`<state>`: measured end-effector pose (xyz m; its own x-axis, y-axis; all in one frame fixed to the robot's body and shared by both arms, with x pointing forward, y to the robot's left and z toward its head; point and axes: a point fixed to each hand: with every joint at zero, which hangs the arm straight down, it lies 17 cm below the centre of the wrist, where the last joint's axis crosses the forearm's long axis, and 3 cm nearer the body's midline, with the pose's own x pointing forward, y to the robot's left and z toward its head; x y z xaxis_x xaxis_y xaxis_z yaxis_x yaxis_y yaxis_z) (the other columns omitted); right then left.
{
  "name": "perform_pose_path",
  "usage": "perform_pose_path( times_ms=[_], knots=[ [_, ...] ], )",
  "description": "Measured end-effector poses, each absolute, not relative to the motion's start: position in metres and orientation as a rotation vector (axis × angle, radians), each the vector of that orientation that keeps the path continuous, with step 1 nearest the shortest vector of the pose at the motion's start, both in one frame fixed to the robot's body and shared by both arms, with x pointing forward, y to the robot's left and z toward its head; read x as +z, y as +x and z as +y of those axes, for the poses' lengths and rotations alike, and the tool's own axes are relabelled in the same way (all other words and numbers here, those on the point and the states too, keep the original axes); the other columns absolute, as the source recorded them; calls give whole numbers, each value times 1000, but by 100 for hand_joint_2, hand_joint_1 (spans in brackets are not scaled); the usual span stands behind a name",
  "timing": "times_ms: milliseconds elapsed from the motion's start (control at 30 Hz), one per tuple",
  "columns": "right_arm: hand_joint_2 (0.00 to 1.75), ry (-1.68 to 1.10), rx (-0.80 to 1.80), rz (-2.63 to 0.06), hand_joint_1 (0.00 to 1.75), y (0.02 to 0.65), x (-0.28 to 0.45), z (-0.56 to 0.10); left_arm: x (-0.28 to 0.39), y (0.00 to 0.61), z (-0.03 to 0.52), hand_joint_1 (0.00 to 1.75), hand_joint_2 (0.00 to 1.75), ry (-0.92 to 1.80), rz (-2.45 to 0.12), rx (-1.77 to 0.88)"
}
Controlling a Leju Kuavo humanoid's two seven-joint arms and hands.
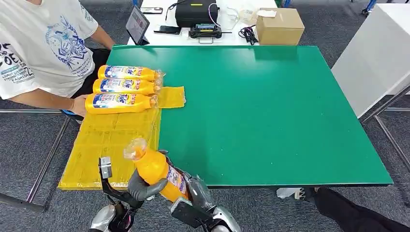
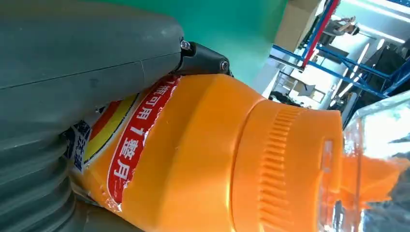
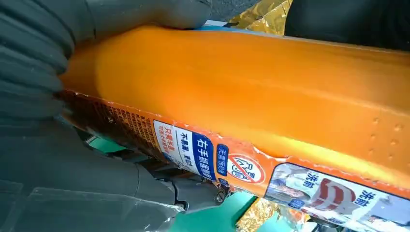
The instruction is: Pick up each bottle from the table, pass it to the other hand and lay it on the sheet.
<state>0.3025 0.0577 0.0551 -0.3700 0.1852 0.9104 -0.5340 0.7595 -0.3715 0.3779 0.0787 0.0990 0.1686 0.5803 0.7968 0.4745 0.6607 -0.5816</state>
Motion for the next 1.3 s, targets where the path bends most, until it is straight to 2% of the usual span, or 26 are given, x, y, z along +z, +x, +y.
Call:
perform_pose_path(
  times_ms=[33, 67, 100, 233, 533, 900, 967, 1067, 1100, 1233, 1300],
  knots=[
    [175, 270, 770, -1800, 108, 303, 55, 57, 99, 378, 80, 175, 175, -926, -1466, 97],
    [175, 265, 764, -1802, 0, 304, 56, 56, 98, 380, 81, 175, 175, -913, -1469, 105],
    [0, 263, 756, -1804, 0, 305, 57, 56, 98, 382, 84, 175, 175, -897, -1473, 113],
    [0, 249, 706, -1819, 0, 312, 66, 51, 105, 395, 99, 175, 175, -794, -1530, 121],
    [0, 226, 387, -1996, 0, 335, 153, 11, 159, 457, 188, 175, 175, -271, -1824, 140],
    [0, 224, 217, -2146, 0, 335, 212, -20, 206, 488, 235, 175, 175, -149, -1920, 257],
    [0, 234, 183, -2161, 0, 335, 217, -25, 218, 488, 248, 175, 175, 16, -1993, 227],
    [0, 246, 124, -2183, 0, 336, 226, -34, 249, 483, 264, 175, 175, 407, -2122, 80],
    [175, 248, 112, -2188, 0, 336, 228, -37, 256, 483, 266, 175, 175, 468, -2139, 51],
    [175, 251, 46, -2246, 0, 335, 248, -48, 279, 481, 264, 175, 175, 904, -2171, -216],
    [175, 233, 35, -2280, 0, 334, 259, -52, 278, 486, 262, 175, 175, 1039, -2155, -322]
  ],
)
